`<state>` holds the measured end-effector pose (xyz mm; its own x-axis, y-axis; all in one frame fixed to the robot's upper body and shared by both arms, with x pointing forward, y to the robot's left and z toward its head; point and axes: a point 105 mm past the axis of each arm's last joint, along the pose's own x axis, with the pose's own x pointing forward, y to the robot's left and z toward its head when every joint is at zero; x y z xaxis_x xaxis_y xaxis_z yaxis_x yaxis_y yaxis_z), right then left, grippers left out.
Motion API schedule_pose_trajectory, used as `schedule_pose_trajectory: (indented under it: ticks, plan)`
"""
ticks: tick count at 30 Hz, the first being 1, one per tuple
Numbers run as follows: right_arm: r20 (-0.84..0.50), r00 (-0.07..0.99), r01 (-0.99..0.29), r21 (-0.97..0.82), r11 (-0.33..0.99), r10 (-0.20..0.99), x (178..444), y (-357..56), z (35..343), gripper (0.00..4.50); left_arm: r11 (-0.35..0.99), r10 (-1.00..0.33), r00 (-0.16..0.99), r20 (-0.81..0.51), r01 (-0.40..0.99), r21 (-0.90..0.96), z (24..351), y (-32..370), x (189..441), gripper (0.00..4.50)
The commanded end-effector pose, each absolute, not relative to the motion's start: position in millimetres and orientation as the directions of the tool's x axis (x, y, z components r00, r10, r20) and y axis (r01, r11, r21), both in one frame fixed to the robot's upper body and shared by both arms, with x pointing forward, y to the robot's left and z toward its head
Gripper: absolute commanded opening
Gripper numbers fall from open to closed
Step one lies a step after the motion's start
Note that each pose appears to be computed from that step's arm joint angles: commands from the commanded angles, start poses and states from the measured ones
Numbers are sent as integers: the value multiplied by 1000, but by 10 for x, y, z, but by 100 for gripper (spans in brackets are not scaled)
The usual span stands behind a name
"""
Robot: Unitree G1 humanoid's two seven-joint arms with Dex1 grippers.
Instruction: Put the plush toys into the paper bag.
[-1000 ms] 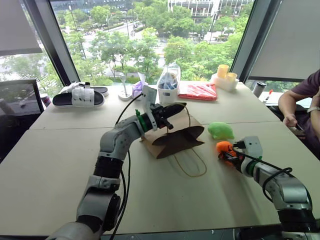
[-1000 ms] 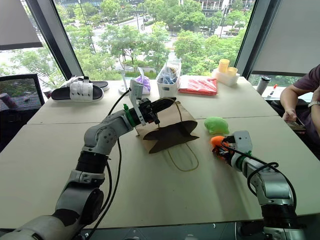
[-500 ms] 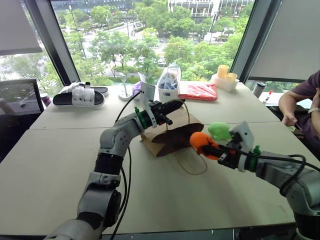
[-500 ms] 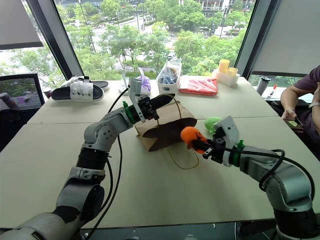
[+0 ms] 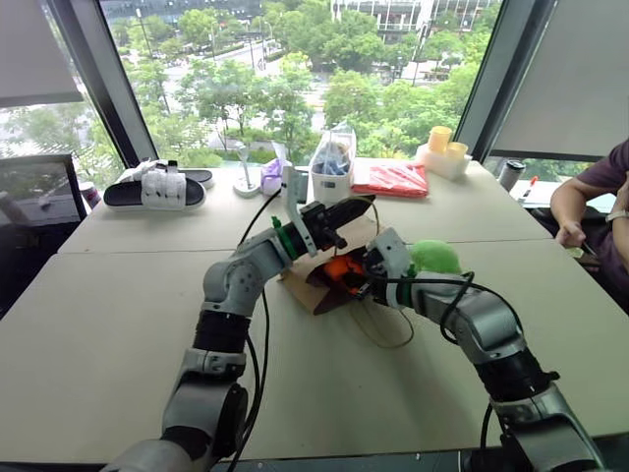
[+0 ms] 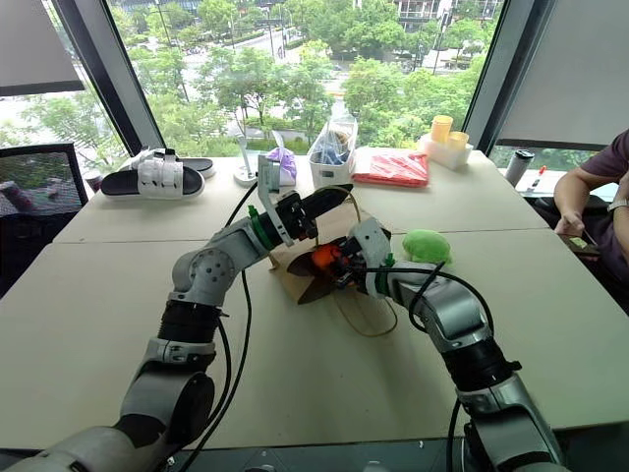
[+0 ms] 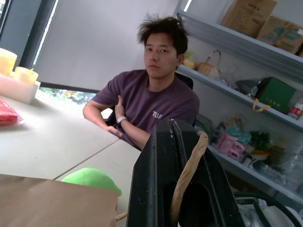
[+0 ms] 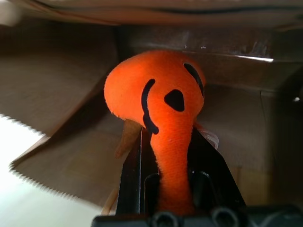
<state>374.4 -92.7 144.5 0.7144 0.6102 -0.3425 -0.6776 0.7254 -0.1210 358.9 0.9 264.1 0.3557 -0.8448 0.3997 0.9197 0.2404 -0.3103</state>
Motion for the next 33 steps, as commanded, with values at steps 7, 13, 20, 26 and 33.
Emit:
schedule_pose_trajectory:
  ticks: [7, 13, 20, 26, 33]
  plan:
    - [-215, 766, -634, -98, 767, 606, 3771, -947, 1740, 422, 315, -783, 431, 449, 897, -311, 2798, 152, 3738, 0]
    - [-100, 707, -706, -41, 707, 700, 3340, -1112, 1989, 437, 323, -778, 437, 452, 894, -309, 2814, 150, 3787, 0]
    - [3, 803, -596, 44, 802, 596, 3070, -1845, 2394, 437, 328, -781, 443, 440, 891, -315, 2771, 157, 3817, 0]
    - [-107, 956, -282, -79, 956, 273, 3774, -2313, 2036, 437, 304, -802, 415, 431, 903, -303, 2764, 67, 3769, 0]
    - [-265, 962, -115, -185, 976, 63, 4364, -2458, 1524, 437, 313, -803, 415, 429, 905, -289, 2765, 60, 3750, 0]
